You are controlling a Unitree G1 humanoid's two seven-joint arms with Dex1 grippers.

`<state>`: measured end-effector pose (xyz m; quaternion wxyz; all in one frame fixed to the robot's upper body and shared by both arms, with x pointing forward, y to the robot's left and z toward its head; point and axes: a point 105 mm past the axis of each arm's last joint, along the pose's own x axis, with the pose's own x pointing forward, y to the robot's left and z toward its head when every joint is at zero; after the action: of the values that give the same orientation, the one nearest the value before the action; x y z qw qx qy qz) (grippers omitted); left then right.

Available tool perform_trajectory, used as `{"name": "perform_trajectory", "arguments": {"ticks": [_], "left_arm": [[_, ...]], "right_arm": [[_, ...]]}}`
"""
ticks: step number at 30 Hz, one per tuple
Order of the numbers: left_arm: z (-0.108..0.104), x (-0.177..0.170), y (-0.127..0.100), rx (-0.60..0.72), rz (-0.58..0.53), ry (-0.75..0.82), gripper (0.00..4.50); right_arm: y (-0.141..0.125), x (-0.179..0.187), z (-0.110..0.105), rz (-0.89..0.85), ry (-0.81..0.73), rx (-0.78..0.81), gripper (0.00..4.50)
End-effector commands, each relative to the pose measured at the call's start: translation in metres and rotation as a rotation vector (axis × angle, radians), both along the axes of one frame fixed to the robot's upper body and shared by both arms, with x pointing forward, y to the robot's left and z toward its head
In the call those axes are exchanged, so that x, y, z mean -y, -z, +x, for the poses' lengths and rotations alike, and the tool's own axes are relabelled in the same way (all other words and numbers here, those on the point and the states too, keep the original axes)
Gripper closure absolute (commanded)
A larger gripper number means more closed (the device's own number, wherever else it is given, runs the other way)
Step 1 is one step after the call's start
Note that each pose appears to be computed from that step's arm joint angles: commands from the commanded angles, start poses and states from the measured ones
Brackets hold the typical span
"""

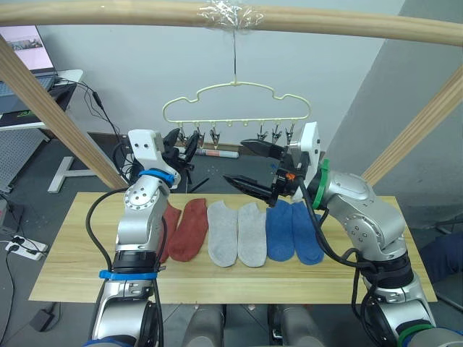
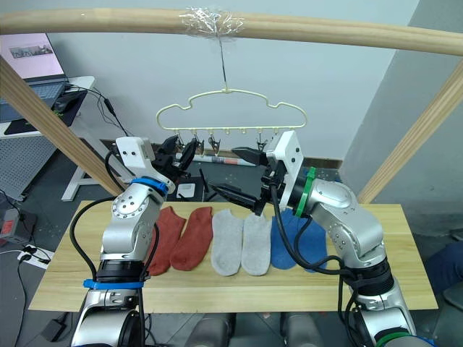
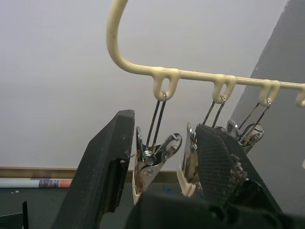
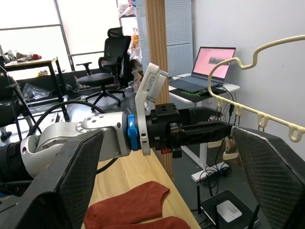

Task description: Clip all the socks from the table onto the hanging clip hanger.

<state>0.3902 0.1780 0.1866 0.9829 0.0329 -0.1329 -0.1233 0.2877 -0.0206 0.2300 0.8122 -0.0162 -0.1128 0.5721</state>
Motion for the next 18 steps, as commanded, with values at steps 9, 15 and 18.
{"name": "perform_trajectory", "arguments": {"ticks": [9,15,18], "left_arm": [[-0.005,-0.007,-0.006,0.036,0.012,-0.018,2.18],[-0.008,-0.008,-0.002,0.025,0.008,-0.017,2.18],[-0.013,-0.007,0.001,0.013,0.000,-0.005,2.18]], "right_arm": [[-0.021,-0.001,-0.011,0.045,-0.024,0.056,0.00],[-0.021,0.001,-0.009,0.044,-0.013,0.050,0.00],[-0.021,0.003,-0.007,0.048,-0.001,0.043,0.00]]}}
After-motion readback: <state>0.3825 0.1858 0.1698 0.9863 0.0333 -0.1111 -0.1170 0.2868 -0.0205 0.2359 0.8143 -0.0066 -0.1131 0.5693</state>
